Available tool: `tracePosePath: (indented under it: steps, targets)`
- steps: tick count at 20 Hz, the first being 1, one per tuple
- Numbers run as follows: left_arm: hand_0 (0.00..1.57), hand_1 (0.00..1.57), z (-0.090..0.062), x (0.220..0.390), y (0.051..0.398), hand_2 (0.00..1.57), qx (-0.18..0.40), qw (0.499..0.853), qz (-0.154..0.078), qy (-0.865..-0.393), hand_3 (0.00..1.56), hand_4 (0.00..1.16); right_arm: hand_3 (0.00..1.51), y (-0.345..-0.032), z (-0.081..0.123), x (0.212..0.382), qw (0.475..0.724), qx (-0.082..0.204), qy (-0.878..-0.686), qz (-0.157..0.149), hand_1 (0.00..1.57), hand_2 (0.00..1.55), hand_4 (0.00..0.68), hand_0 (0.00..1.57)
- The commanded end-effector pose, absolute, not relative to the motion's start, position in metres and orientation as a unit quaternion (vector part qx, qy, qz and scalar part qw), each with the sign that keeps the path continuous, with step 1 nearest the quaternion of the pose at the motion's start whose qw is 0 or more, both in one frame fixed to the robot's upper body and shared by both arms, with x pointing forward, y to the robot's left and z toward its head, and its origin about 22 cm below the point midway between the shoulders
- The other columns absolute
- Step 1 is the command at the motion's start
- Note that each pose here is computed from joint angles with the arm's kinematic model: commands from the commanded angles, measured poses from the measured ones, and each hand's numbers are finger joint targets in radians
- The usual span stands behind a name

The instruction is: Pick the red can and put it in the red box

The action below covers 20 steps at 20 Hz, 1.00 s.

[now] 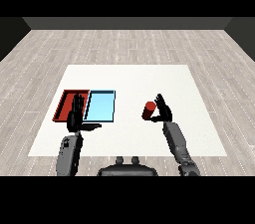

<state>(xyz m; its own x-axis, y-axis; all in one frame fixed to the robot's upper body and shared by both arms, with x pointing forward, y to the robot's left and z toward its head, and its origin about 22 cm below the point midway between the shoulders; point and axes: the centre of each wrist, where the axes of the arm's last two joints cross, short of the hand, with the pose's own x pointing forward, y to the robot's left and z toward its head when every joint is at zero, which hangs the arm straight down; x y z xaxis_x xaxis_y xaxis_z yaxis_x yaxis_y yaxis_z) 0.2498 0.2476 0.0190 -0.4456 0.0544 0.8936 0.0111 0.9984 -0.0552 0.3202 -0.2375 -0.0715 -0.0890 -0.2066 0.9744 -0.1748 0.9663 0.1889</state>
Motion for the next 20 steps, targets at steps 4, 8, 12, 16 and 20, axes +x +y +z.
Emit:
tracePosePath:
  steps: [4, 8, 12, 16, 20]
  targets:
    - [0.0, 0.0, 0.027, 0.247, 0.25, 0.0, -0.014, 0.523, 0.018, -0.852, 0.0, 0.0, 0.0, -0.205, -0.076, 0.323, 0.67, 0.147, -0.728, -0.012, 0.0, 0.0, 0.0, 0.0]
    - [0.0, 0.0, 0.018, 0.232, 0.253, 0.0, -0.008, 0.518, 0.025, -0.855, 0.0, 0.0, 0.0, -0.229, -0.081, 0.327, 0.666, 0.151, -0.73, -0.021, 0.0, 0.0, 0.0, 0.0]
    - [0.0, 0.0, 0.025, 0.244, 0.244, 0.0, -0.017, 0.515, 0.018, -0.857, 0.0, 0.0, 0.0, -0.214, -0.08, 0.34, 0.67, 0.155, -0.726, -0.009, 0.0, 0.0, 0.0, 0.0]
    - [0.0, 0.0, 0.013, 0.237, 0.243, 0.0, -0.012, 0.525, 0.016, -0.851, 0.0, 0.0, 0.0, -0.193, -0.077, 0.341, 0.669, 0.15, -0.728, -0.005, 0.0, 0.0, 0.0, 0.0]
    - [0.0, 0.0, 0.022, 0.248, 0.25, 0.0, -0.015, 0.521, 0.021, -0.853, 0.0, 0.0, 0.0, -0.208, -0.084, 0.343, 0.68, 0.167, -0.714, -0.012, 0.0, 0.0, 0.0, 0.0]
